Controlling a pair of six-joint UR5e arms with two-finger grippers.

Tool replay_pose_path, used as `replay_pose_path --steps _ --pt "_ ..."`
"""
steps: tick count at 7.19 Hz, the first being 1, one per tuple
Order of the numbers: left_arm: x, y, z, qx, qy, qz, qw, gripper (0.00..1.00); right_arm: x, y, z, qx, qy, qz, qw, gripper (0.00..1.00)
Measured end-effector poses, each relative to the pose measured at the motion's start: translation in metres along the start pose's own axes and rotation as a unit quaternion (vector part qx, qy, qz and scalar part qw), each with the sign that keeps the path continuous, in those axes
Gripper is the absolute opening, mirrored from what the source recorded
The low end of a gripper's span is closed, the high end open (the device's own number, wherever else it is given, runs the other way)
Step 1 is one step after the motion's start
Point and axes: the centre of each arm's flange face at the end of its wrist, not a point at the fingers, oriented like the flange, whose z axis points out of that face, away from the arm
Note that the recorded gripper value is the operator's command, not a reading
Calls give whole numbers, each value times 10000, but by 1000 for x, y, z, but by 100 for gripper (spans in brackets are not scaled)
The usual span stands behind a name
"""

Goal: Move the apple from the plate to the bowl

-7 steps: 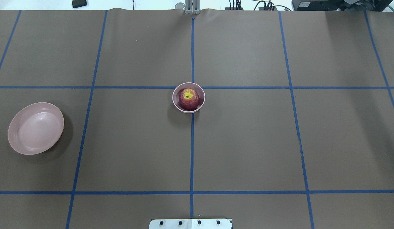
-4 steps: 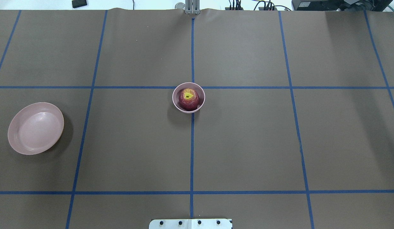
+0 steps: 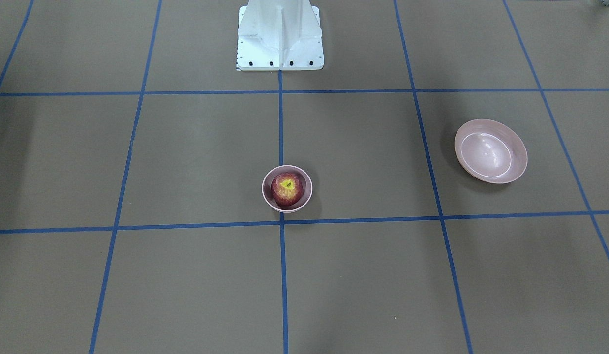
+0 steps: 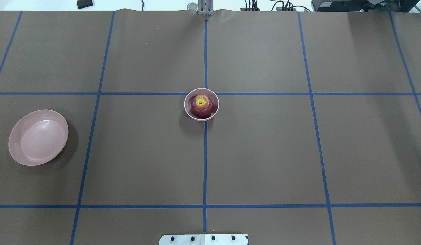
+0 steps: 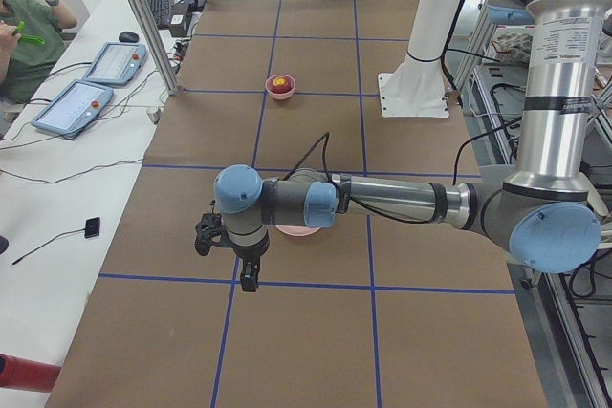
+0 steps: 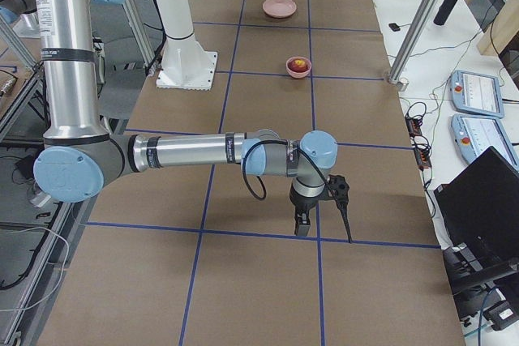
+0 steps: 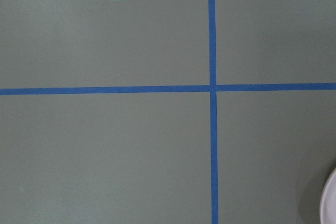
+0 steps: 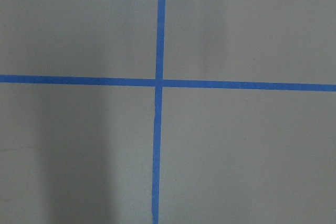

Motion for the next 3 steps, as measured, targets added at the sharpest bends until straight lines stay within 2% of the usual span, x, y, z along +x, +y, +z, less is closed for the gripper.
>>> replay_pose_path --steps 3 --pt "0 0 0 0 1 8 10000 99 2 3 2 -19 5 9 10000 100"
